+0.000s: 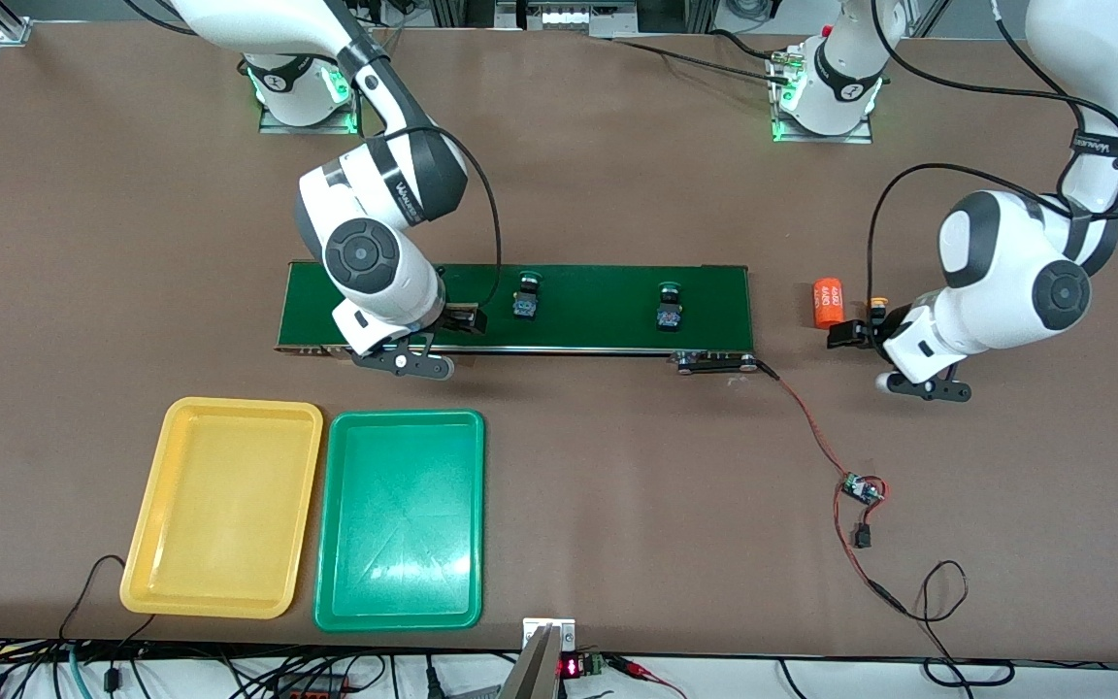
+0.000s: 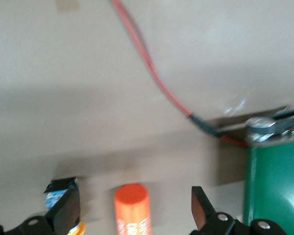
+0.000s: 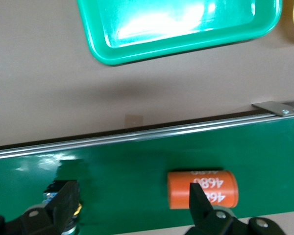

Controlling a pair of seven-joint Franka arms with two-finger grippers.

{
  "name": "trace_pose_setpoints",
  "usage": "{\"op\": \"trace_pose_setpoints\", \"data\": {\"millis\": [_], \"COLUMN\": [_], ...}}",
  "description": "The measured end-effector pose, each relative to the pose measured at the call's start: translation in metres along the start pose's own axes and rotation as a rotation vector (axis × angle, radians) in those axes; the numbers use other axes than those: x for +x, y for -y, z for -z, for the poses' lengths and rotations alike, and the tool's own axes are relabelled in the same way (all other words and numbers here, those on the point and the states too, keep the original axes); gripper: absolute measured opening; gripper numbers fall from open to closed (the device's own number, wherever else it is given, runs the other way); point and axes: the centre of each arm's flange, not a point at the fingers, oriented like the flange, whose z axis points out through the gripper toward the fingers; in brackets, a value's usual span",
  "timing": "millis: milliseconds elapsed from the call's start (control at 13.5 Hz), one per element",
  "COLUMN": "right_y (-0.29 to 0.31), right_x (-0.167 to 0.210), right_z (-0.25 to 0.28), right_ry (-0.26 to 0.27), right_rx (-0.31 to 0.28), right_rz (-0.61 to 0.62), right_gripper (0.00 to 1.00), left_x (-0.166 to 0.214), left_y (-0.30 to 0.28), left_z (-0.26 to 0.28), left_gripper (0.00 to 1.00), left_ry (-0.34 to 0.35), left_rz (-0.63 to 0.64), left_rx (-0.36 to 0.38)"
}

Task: Sort buttons by color to trays
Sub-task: 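Grasp the second battery with the left gripper while the right gripper waits, then grasp the belt battery with the right gripper while the left gripper carries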

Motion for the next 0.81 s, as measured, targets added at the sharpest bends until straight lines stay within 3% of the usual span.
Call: {"op": "trace_pose_setpoints", "data": {"millis": [370,813], "right_y": [0.017,0.006], "right_x": [-0.031,-0.022], "right_z": [-0.039,-0.035], "right_ry": [-0.031,-0.047], "right_rx": [0.05,0.05], "right_rz": [-0.035,-0.038], "right_gripper": [1.0,1.0], "left_x": [-0.033,-0.051], "left_y": [0.001,0.002], "left_z": [-0.051,-0.078], "left_gripper": [1.0,1.0], "left_ry": [0.122,0.172], "left_rz": [-0.012,-0.034], "left_rx": [-0.013,-0.021]}}
